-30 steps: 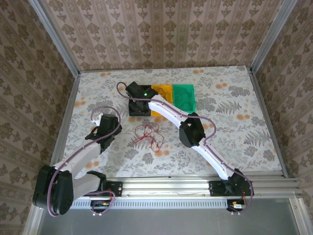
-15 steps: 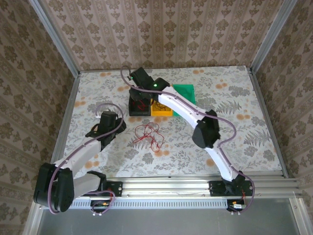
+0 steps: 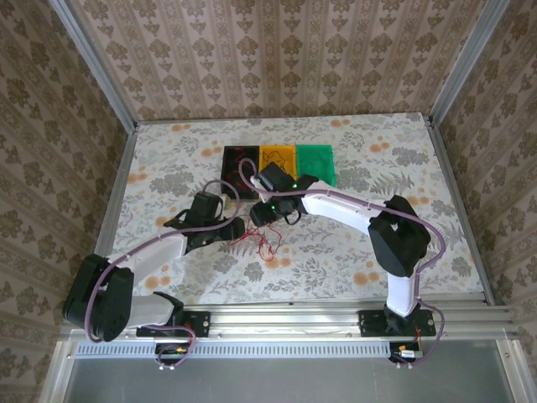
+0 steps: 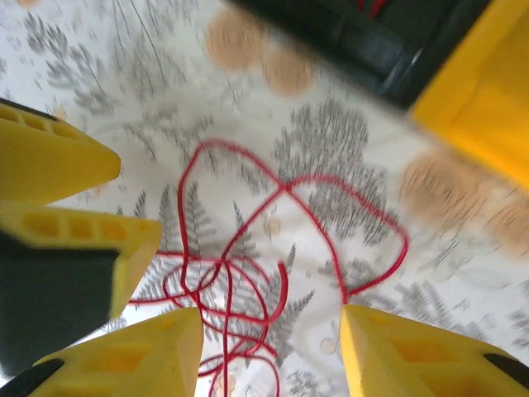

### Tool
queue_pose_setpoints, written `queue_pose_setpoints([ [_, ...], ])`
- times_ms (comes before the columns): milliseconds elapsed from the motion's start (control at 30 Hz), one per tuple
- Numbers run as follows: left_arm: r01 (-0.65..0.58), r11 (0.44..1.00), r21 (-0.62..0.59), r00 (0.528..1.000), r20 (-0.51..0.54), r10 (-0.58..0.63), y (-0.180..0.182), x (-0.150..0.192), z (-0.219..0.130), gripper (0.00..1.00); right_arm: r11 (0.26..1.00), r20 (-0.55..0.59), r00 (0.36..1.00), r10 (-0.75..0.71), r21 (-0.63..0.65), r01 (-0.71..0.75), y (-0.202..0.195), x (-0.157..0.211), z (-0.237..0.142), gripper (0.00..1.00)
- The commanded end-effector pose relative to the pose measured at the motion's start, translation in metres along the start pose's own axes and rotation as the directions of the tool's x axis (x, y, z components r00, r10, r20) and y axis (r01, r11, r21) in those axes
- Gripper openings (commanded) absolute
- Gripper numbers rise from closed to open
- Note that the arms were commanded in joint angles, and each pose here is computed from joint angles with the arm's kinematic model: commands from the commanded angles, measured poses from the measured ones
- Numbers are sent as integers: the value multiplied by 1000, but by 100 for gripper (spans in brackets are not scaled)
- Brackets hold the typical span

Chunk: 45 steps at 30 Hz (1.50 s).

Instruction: Untangle the cables

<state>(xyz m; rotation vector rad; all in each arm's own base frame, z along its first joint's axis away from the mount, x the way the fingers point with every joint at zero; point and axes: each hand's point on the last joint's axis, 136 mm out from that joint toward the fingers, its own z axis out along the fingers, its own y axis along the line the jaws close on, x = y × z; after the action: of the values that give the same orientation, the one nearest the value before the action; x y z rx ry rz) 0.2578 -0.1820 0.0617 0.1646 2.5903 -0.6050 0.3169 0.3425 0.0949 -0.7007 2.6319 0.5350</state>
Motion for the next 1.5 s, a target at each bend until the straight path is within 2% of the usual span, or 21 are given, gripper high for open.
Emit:
queue_pose_setpoints([
  [0, -91, 995, 44, 995, -45, 93, -16, 15, -9, 60, 990, 50, 996, 71, -127, -64, 14, -7, -15, 48],
  [200, -113, 993, -26, 993, -35, 112, -5, 19, -8, 59, 986, -24, 997, 70, -150, -72, 11, 13, -3, 48],
  [433, -111, 991, -81, 984, -147, 98, 6, 34, 8, 45, 979, -36, 996, 77, -187, -82, 13, 15, 2, 50],
  [633, -80, 992, -96, 984, -168, 63, 10, 38, 17, 24, 970, -51, 994, 99, -219, -108, 18, 9, 23, 51],
  [733, -68, 995, -76, 986, -158, 55, 7, 37, 19, 17, 967, -81, 992, 101, -227, -117, 20, 8, 37, 52],
  [833, -68, 995, -72, 986, -156, 56, 7, 37, 19, 11, 969, -117, 989, 93, -218, -117, 18, 16, 45, 52],
  [900, -68, 995, -66, 987, -151, 57, 6, 35, 18, 2, 969, -149, 986, 81, -221, -113, 17, 26, 46, 52],
  [967, -66, 995, -69, 988, -141, 56, 6, 33, 17, 0, 972, -174, 983, 63, -214, -100, 15, 37, 46, 52],
  [1133, -19, 997, -80, 995, -101, 10, 13, 25, 10, 0, 993, -218, 974, 53, -89, -74, -11, 62, 50, 52],
  [1233, 57, 996, -72, 997, -49, -61, 20, 16, 3, 0, 997, -257, 963, 82, 21, -79, -33, 81, 55, 51],
  [1367, 171, 983, -71, 985, 26, -169, 36, 3, -9, 0, 971, -316, 937, 147, 228, -76, -72, 114, 47, 50],
  [1467, 233, 964, -126, 972, 69, -226, 53, -1, -18, 0, 944, -318, 924, 212, 311, -109, -94, 133, 33, 50],
])
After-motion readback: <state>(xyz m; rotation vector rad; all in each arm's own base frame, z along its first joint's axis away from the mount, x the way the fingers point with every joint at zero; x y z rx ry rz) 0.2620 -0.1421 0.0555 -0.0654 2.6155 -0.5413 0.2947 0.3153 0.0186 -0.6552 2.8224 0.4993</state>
